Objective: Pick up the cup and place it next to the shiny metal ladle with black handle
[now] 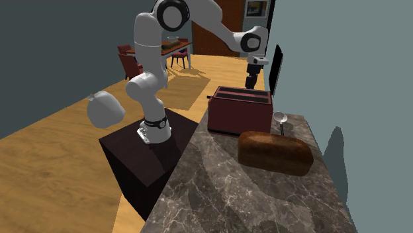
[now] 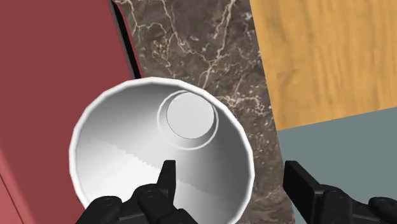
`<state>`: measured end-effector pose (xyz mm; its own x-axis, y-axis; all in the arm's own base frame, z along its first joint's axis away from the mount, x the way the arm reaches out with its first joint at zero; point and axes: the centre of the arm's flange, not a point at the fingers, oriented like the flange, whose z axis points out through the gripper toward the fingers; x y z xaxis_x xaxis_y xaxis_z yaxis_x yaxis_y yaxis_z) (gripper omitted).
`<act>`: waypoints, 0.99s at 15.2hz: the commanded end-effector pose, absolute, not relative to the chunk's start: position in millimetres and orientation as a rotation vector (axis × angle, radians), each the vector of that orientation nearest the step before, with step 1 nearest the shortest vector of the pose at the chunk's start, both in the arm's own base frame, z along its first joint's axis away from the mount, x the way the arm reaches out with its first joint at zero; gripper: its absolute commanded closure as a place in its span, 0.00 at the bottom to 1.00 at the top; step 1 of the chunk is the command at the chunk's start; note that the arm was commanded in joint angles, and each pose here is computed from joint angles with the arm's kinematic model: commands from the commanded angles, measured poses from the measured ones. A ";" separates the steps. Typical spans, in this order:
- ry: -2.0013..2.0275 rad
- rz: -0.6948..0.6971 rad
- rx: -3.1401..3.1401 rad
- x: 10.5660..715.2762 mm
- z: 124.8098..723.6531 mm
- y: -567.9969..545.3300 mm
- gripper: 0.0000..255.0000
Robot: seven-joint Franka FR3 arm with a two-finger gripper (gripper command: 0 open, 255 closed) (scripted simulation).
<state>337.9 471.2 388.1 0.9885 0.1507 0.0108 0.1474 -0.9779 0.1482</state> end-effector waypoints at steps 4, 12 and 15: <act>0.224 0.032 2.985 337.0 401.1 472.5 0.00; 0.224 0.032 2.985 335.9 437.5 477.8 0.00; 0.224 0.032 2.985 335.9 437.5 477.8 0.00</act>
<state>335.9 477.8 437.5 0.9886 0.1502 0.0104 0.1470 -0.9779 0.1488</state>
